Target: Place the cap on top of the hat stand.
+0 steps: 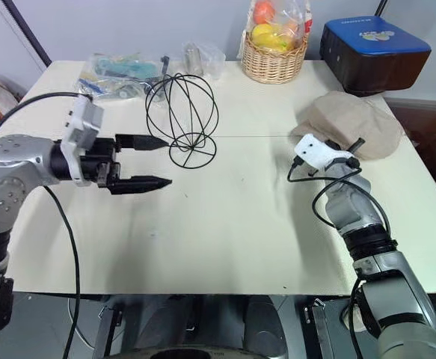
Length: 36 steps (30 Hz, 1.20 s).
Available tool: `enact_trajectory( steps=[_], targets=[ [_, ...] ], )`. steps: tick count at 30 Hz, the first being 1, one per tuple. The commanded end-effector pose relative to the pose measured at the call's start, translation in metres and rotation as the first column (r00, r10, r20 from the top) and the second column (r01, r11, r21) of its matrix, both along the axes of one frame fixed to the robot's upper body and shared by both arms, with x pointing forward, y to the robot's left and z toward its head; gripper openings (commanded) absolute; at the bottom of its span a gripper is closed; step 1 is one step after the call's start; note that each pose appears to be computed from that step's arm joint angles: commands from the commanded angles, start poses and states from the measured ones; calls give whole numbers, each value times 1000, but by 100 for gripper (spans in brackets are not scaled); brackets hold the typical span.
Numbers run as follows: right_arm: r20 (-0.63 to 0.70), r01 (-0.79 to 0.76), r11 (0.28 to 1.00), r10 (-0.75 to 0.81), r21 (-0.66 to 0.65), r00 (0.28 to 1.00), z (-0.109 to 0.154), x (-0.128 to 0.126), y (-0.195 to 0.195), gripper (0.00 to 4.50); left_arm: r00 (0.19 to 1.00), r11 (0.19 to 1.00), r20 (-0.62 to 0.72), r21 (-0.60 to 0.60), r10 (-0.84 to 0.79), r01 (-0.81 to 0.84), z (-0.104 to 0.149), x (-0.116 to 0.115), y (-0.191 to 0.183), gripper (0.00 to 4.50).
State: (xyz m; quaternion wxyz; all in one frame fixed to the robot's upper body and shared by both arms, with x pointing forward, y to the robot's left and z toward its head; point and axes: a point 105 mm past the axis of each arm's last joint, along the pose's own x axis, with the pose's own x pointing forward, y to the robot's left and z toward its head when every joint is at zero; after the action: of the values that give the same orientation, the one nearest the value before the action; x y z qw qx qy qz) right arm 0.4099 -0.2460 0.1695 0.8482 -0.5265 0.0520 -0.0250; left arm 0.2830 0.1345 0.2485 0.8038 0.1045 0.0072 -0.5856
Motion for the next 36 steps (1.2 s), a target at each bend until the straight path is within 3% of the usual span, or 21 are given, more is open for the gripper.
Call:
enact_trajectory(
  steps=[1, 3, 8, 12, 17, 21, 25, 30, 33, 36],
  targets=[
    [311, -318, 948, 298, 14, 902, 115, -12, 68, 5, 991, 989, 48, -84, 128, -124, 22, 2, 25, 450],
    [408, -470, 883, 425, 10, 808, 159, -27, 104, 5, 974, 971, 50, -108, 222, -216, 25, 6, 46, 450],
    [460, -719, 696, 638, 1, 618, 197, -57, 169, 5, 934, 929, 41, -128, 354, -347, 24, 9, 79, 450],
    [315, -827, 563, 784, 0, 534, 162, -72, 207, 5, 920, 917, 53, -122, 387, -379, 25, 6, 89, 450],
    [146, -850, 523, 848, -69, 510, 95, -83, 220, 5, 917, 915, 63, -113, 395, -386, 27, 1, 91, 450],
    [10, -849, 476, 873, -230, 487, 46, -85, 233, 5, 917, 917, 58, -93, 394, -388, 24, 0, 92, 450],
    [0, -824, 478, 865, -303, 502, 27, -77, 246, 5, 924, 926, 66, -61, 376, -373, 22, 2, 88, 450],
    [55, -806, 520, 848, -281, 528, 33, -71, 251, 5, 943, 946, 68, -4, 325, -326, 14, 3, 75, 450],
    [59, -818, 537, 841, -208, 537, 33, -71, 246, 106, 958, 960, 79, 25, 277, -279, 11, 2, 62, 450],
    [44, -826, 534, 843, -181, 536, 31, -75, 242, 250, 968, 970, 89, 48, 235, -239, 7, 1, 50, 450]
  ],
)
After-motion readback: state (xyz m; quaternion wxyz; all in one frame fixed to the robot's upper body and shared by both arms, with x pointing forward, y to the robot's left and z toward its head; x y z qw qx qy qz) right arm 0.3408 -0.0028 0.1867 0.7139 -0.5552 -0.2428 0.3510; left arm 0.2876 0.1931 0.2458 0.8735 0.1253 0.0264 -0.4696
